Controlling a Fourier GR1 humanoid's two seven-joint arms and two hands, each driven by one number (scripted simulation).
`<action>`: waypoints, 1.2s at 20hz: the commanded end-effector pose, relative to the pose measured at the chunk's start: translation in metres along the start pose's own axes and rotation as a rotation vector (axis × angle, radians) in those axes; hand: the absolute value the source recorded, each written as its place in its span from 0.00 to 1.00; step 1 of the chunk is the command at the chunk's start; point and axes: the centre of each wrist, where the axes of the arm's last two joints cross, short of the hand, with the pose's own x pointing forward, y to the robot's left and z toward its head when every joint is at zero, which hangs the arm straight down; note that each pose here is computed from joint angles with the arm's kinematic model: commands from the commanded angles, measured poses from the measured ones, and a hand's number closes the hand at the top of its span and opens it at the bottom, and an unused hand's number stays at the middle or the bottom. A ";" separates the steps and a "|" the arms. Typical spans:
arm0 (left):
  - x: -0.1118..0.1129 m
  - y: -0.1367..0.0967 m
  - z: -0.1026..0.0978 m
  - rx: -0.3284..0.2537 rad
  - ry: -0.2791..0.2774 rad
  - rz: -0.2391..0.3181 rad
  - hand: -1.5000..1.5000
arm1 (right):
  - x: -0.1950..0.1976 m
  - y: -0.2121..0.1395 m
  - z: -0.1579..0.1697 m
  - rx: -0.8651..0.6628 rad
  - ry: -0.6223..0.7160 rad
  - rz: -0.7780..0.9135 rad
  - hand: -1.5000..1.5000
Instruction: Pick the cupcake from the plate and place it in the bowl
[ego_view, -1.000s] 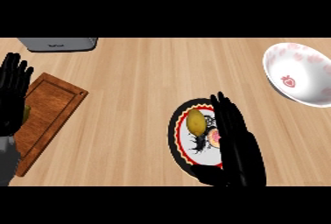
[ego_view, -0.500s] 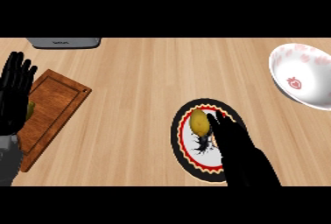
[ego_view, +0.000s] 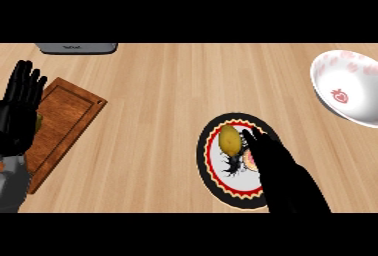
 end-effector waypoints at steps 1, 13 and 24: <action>-0.010 0.009 -0.003 0.008 -0.002 -0.012 0.50 | -0.011 -0.002 -0.004 0.061 0.162 0.068 0.00; -0.006 -0.004 -0.009 0.009 0.005 0.013 0.50 | -0.047 0.034 -0.045 0.077 0.210 0.061 0.00; 0.007 -0.013 -0.001 0.007 -0.018 -0.007 0.50 | -0.048 0.049 -0.065 0.080 0.124 0.046 0.00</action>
